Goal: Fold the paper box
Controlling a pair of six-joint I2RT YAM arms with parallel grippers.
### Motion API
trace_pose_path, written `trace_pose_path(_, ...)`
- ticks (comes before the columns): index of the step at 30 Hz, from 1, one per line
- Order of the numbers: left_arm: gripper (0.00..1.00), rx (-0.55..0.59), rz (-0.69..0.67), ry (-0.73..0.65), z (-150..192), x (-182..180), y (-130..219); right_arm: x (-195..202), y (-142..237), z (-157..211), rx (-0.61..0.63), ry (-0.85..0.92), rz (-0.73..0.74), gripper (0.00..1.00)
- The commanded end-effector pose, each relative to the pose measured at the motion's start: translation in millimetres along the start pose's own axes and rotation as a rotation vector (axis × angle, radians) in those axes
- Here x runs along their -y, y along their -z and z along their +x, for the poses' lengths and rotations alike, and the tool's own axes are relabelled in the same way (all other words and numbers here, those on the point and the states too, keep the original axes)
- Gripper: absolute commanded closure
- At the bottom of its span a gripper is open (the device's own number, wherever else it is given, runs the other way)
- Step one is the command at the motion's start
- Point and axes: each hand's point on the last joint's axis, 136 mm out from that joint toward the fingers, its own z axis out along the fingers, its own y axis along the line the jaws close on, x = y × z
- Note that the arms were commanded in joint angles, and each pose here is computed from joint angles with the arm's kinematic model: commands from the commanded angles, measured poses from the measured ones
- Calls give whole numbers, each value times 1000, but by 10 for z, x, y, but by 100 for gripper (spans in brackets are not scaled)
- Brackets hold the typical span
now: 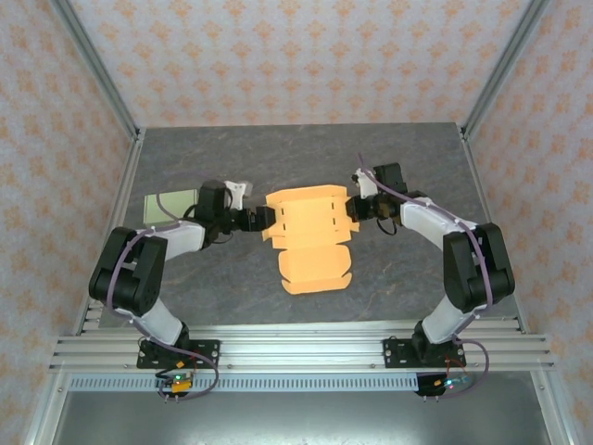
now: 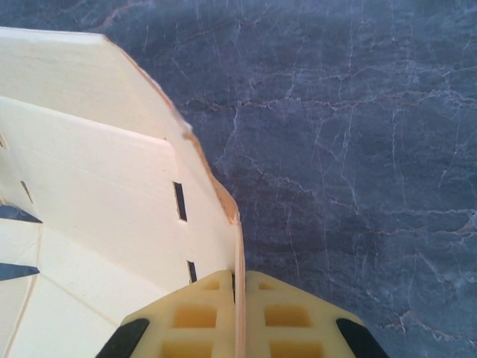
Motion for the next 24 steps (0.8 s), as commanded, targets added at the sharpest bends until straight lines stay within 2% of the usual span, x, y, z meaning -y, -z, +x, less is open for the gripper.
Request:
trace_pose_path(1, 12, 160, 34, -68, -312, 159, -26, -33, 68, -199, 92, 7, -11, 98)
trace_pose_path(4, 42, 105, 9, -106, -264, 156, -154, -50, 74, -187, 103, 16, -19, 96)
trace_pose_path(8, 72, 93, 11, -96, -257, 104, -272, -36, 97, -181, 112, 11, -6, 93)
trace_pose_path(10, 96, 94, 12, -97, -256, 100, -280, -21, 120, -178, 117, 1, 7, 84)
trace_pose_path(11, 100, 96, 10, -99, -262, 105, -275, -2, 141, -185, 122, -7, 22, 79)
trace_pose_path(12, 100, 96, 11, -102, -266, 115, -268, 20, 181, -195, 131, -14, 43, 68)
trace_pose_path(14, 100, 91, -3, -104, -267, 105, -247, 61, 282, -228, 161, -32, 87, 58)
trace_pose_path(20, 100, 84, -14, -168, -243, 211, -203, 1, 807, -534, 312, 0, 170, 50)
trace_pose_path(22, 100, 65, -7, -222, -225, 318, -201, -148, 915, -585, 350, 138, 134, 50)
trace_pose_path(24, 100, 54, 9, -285, -185, 438, -193, -434, 922, -582, 365, 432, 77, 49)
